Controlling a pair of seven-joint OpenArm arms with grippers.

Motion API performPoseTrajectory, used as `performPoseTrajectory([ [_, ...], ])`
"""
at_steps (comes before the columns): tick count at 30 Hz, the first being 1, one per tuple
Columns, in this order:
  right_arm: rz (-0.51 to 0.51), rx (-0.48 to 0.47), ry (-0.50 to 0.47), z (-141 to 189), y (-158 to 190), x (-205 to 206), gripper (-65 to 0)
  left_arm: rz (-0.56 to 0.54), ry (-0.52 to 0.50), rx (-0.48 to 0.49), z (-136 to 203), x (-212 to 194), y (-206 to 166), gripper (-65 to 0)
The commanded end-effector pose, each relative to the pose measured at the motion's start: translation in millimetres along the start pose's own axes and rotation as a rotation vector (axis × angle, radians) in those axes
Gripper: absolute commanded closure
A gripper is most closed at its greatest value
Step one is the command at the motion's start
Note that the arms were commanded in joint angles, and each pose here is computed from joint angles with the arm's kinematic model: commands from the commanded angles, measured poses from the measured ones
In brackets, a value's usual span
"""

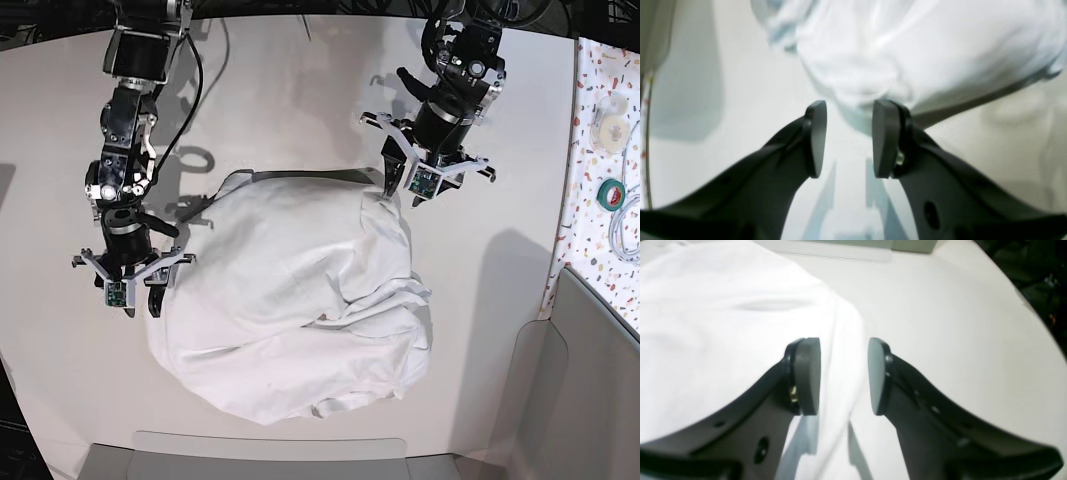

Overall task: Layout the t-shirt on the table in an organized manner, then fold the t-shirt properly
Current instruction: 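Lower both grippers onto the edge of the white t-shirt heap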

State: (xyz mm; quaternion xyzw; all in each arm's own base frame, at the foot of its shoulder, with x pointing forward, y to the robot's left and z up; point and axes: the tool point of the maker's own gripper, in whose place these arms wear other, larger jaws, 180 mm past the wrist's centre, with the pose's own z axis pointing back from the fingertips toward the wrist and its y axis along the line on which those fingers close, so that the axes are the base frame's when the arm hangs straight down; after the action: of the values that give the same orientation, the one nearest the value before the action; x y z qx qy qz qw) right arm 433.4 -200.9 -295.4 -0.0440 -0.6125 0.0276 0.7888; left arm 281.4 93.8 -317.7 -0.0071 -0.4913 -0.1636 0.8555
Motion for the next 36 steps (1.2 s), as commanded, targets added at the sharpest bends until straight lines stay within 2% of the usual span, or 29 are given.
performPoseTrajectory([
  [1,-0.006,-0.003,-0.057,-10,-3,22,-23.2,-0.003,-0.048,0.013,0,18,4,-22.7],
  [4,-0.034,0.01,-0.018,-31,0,16,-23.2,-0.004,-0.016,0.018,-2,16,7,-22.7],
  [14,-0.102,0.046,0.11,-77,9,-7,-22.6,-0.004,-0.013,0.016,-2,14,6,-22.6],
  [16,-0.107,0.045,0.156,-81,5,-20,-17.8,-0.004,-0.013,0.016,-2,14,6,-22.5],
  [19,-0.117,0.051,0.217,-81,7,-43,-2.6,-0.004,-0.014,0.016,-2,15,6,-22.5],
  [20,-0.117,0.051,0.229,-80,7,-49,0.0,-0.004,-0.014,0.016,-2,15,6,-22.5],
  [27,0.006,0.04,0.347,-48,4,-110,0.0,-0.003,-0.013,0.016,-1,14,6,-22.4],
  [36,0.126,0.05,0.366,38,38,-153,0.0,-0.003,-0.013,0.016,-1,14,6,-22.4],
])
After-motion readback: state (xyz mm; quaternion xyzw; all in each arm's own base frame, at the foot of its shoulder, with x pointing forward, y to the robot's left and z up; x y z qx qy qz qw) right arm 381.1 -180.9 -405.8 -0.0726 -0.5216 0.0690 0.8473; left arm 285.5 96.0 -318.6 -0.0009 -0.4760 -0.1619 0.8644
